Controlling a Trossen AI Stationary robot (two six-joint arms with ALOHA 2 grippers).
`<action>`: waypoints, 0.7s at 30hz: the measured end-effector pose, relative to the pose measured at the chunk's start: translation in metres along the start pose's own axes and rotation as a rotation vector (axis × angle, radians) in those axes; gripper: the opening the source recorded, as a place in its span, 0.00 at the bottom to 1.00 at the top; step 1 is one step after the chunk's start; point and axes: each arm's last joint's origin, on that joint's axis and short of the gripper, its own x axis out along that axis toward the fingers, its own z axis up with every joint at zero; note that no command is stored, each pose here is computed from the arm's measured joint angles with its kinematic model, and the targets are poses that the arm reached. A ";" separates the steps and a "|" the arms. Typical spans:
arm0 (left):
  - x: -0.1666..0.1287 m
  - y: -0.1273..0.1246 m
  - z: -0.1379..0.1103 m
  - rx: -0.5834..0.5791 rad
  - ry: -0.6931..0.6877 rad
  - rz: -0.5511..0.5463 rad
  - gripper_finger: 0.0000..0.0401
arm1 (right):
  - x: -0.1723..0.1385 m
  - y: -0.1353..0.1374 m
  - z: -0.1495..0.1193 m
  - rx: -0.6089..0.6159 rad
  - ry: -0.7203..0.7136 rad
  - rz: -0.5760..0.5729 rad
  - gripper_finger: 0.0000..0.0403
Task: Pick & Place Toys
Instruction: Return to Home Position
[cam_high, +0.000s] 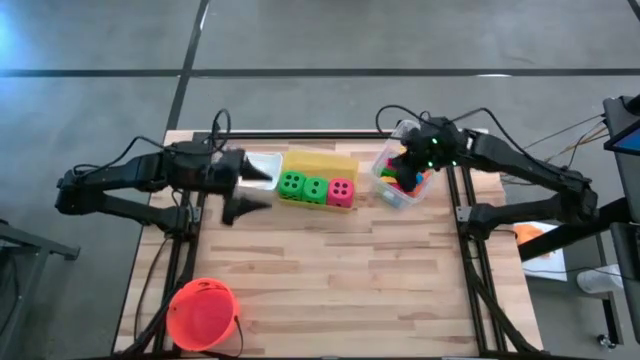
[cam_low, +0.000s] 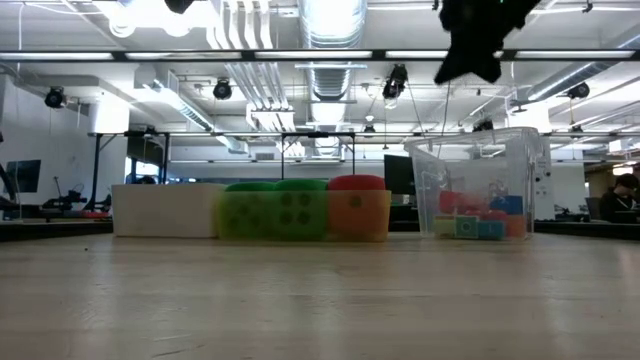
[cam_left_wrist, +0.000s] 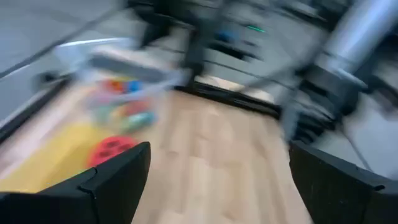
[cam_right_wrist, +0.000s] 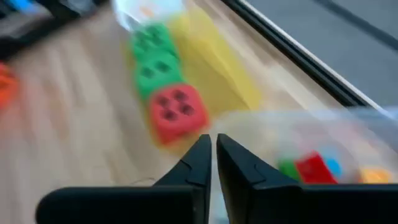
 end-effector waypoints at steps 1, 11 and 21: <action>-0.002 -0.002 -0.001 0.049 0.010 -0.060 0.92 | -0.004 0.007 0.000 -0.008 -0.029 0.030 0.06; -0.029 0.013 -0.064 0.031 -0.122 -0.162 0.92 | -0.051 0.069 -0.011 -0.113 -0.252 0.367 0.17; -0.027 0.035 -0.143 0.003 -0.222 -0.218 0.92 | -0.054 0.087 -0.043 -0.109 -0.087 0.503 0.25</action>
